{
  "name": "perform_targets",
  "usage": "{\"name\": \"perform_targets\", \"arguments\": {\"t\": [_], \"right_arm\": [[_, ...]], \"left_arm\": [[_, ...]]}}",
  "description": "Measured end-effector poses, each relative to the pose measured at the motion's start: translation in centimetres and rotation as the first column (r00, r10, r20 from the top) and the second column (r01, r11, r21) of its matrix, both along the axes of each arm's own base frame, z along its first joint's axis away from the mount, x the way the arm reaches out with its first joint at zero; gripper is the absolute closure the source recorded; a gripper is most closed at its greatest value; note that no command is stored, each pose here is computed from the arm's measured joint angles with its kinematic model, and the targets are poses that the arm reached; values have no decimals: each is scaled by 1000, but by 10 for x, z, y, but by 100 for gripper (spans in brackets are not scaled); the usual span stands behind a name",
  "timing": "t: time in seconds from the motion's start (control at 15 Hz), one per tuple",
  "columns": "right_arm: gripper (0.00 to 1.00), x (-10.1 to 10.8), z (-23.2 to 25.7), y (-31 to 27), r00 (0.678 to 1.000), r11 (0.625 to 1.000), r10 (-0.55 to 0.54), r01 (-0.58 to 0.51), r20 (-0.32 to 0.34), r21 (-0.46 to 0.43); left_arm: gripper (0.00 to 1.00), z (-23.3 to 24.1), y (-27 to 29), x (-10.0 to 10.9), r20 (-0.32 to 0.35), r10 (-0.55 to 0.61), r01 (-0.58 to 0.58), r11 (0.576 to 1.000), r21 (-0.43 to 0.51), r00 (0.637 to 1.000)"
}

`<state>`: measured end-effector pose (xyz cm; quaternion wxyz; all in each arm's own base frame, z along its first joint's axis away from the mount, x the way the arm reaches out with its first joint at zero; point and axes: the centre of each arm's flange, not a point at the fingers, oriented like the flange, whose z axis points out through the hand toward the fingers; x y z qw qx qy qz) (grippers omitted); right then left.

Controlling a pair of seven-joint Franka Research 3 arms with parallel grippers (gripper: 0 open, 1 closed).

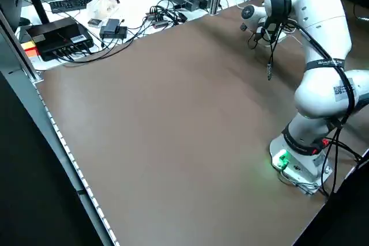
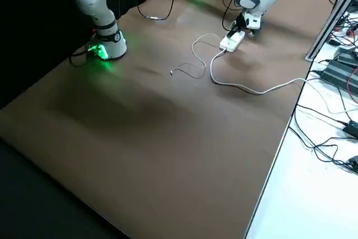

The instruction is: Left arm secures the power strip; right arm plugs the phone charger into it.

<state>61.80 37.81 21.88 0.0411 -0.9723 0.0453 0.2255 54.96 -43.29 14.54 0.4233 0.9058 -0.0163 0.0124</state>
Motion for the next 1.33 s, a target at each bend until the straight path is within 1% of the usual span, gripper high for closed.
{"name": "perform_targets", "arguments": {"t": [0.13,0.53,1.33], "right_arm": [[52,1,1,1,1000,1000,-2,2,10,4],[52,-3,-1,7,1000,1000,7,-7,9,2],[52,-2,-1,6,1000,1000,10,-10,18,-13]], "left_arm": [[99,0,0,0,0,0,0,1000,0,1000],[99,0,0,0,0,0,0,1000,0,1000],[99,0,0,0,0,0,0,1000,0,1000]]}}
